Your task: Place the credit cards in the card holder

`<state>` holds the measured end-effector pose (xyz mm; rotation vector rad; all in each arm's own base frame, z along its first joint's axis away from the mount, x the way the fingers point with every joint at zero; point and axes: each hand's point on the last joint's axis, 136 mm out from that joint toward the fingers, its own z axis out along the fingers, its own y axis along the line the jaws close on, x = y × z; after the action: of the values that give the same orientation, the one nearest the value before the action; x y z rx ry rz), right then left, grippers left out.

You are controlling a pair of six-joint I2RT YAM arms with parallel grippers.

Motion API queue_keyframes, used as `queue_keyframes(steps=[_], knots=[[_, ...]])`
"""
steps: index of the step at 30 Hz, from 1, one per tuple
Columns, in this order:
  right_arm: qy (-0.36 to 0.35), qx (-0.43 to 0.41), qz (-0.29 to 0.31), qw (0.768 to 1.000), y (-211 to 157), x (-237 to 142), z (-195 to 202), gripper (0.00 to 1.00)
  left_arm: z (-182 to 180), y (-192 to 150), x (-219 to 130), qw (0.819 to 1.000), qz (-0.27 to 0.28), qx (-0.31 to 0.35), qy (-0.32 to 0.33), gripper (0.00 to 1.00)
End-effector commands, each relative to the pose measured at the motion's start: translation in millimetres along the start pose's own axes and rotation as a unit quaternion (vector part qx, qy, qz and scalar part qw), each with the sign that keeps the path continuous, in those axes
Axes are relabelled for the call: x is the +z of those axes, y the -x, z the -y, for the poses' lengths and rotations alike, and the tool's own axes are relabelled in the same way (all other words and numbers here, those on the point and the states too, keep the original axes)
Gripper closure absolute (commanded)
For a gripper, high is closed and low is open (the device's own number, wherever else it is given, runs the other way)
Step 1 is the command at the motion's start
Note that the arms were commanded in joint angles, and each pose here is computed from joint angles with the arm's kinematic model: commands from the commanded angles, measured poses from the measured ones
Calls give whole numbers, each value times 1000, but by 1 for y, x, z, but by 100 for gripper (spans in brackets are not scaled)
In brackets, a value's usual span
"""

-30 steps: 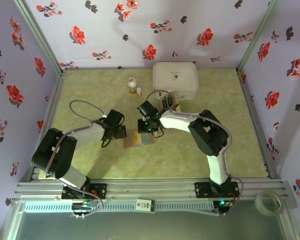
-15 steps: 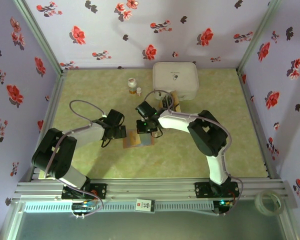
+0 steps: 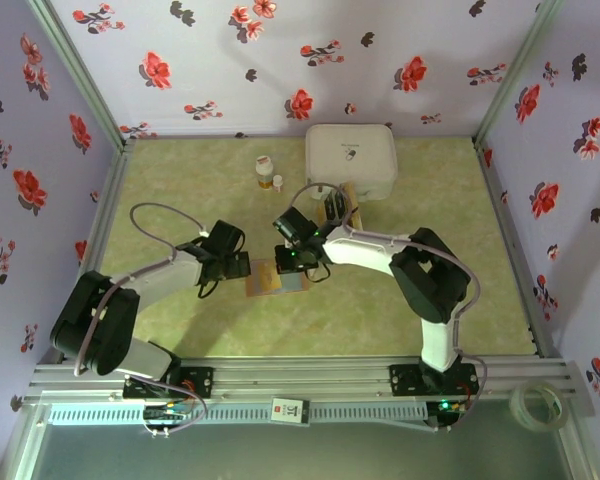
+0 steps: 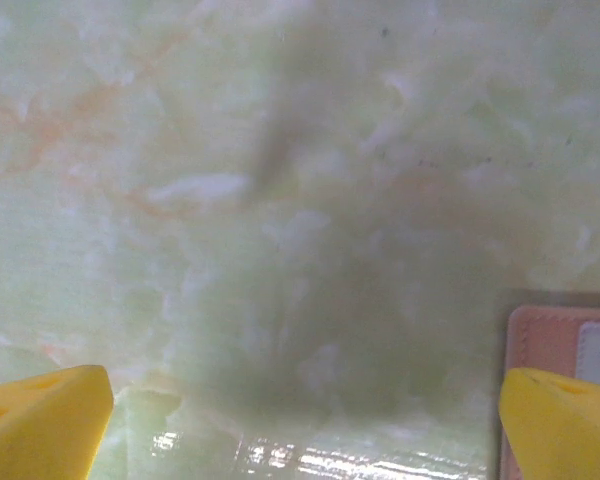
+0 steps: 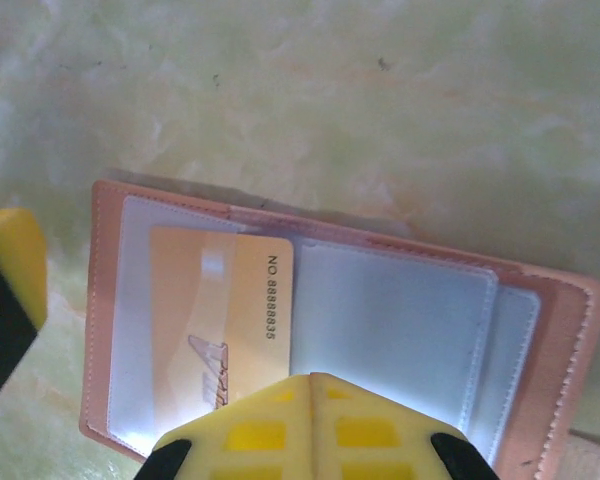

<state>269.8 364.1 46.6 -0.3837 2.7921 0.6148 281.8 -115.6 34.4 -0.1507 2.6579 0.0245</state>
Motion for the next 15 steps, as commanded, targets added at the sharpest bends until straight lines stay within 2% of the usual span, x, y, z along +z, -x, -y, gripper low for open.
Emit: queue_keyframes(steps=[1, 15], knots=[[3, 4, -7, 1000, -6, 10, -4, 100, -1, -13, -2, 1000, -13, -3, -2, 0], [-3, 7, -16, 1000, -15, 20, -2, 100, 2, -24, 8, 1000, -21, 1, 2, 8]])
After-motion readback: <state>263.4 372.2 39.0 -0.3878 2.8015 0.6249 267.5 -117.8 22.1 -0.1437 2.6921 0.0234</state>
